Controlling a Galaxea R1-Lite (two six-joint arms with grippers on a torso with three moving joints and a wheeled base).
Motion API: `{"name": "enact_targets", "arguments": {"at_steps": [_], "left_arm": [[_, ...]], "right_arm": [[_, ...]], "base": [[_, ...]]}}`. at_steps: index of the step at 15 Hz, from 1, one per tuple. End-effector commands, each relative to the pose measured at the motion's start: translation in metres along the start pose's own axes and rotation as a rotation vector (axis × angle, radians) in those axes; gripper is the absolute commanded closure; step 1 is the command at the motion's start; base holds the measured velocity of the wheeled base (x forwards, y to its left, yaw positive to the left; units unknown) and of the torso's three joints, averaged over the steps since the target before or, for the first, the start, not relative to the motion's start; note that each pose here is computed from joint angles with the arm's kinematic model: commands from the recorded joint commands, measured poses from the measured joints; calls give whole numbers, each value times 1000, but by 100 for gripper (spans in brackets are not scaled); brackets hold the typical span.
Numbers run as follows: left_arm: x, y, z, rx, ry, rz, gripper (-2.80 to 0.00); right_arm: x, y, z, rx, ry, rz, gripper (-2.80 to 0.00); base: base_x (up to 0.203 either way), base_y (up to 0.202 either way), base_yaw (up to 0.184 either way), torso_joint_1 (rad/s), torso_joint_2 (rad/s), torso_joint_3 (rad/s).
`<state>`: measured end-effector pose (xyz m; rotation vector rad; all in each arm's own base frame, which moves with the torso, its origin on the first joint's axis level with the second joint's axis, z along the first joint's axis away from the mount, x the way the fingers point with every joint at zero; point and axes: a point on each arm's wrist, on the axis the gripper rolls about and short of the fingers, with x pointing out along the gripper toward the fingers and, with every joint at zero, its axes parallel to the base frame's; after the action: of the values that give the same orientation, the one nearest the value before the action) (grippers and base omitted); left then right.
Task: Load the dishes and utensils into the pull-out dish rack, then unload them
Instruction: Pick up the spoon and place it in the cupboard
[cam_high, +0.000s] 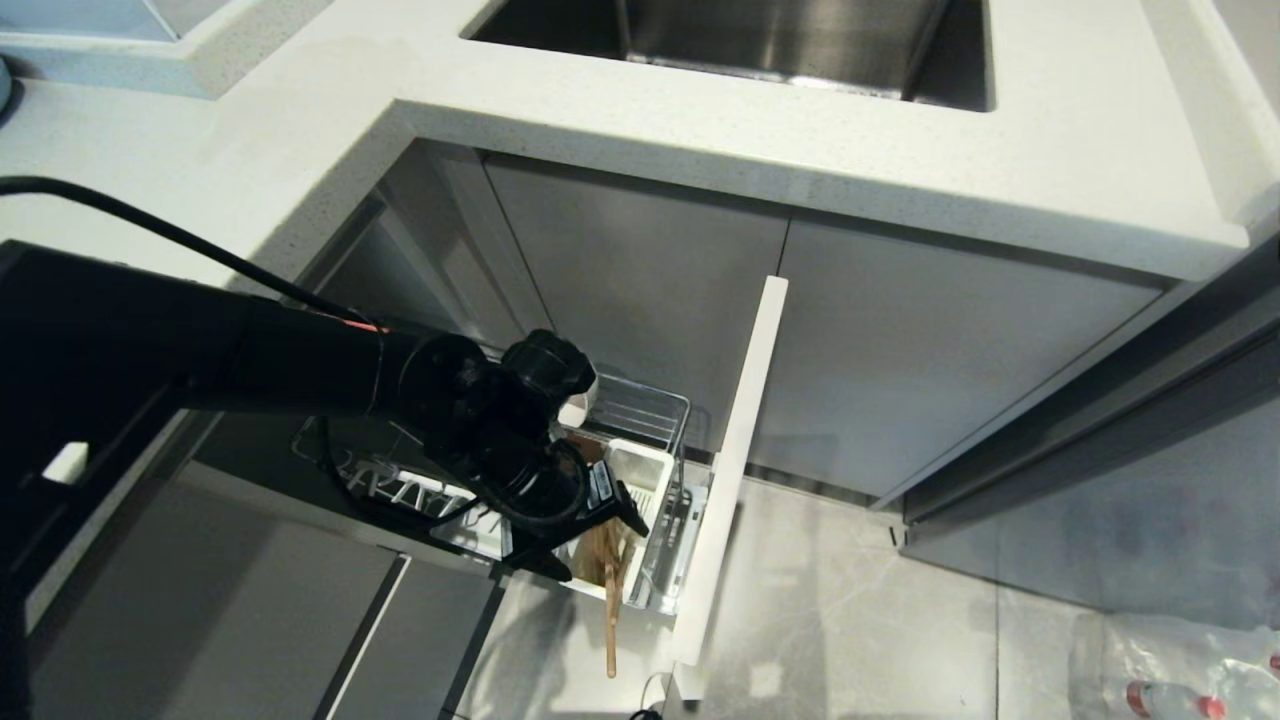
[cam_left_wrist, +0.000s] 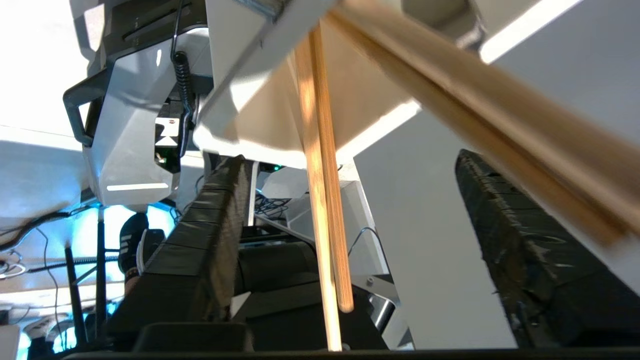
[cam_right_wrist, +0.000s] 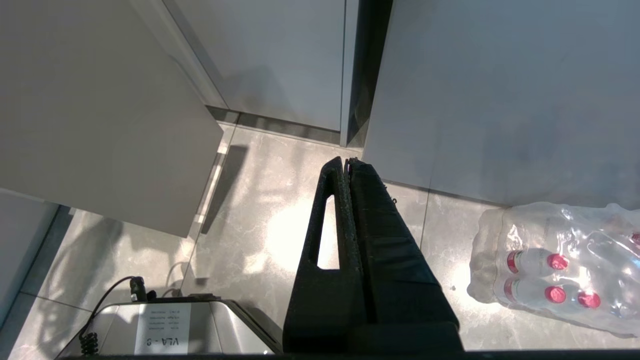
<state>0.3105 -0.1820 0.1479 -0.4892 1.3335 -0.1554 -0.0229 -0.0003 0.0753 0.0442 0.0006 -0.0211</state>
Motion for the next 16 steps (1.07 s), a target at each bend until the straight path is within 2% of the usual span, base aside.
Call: {"name": "enact_targets", "arguments": {"at_steps": [1,7,8,10,14,16], "left_arm": [[-17,-2,-4,4,-25,-29,-280],[-69,-2,-22,11,-70,-80,-280],[-79,-2,-28,19,-83,-94,0],[-100,-2,-39,36,-126,-114,0],[-132,-3,-65,59,-205,-103,0],[-157,-1,-80,84,-268,-121,0]], "right_arm": [[0,0,0,0,2,1,0],[0,0,0,0,3,-1,0],[0,0,0,0,2,0,0],[0,0,0,0,3,1,0],[0,0,0,0,3,0,0],[0,0,0,0,3,0,0]], "base": [[0,0,0,0,0,0],[0,0,0,0,0,0],[0,0,0,0,0,0],[0,0,0,0,0,0],[0,0,0,0,0,0],[0,0,0,0,0,0]]}}
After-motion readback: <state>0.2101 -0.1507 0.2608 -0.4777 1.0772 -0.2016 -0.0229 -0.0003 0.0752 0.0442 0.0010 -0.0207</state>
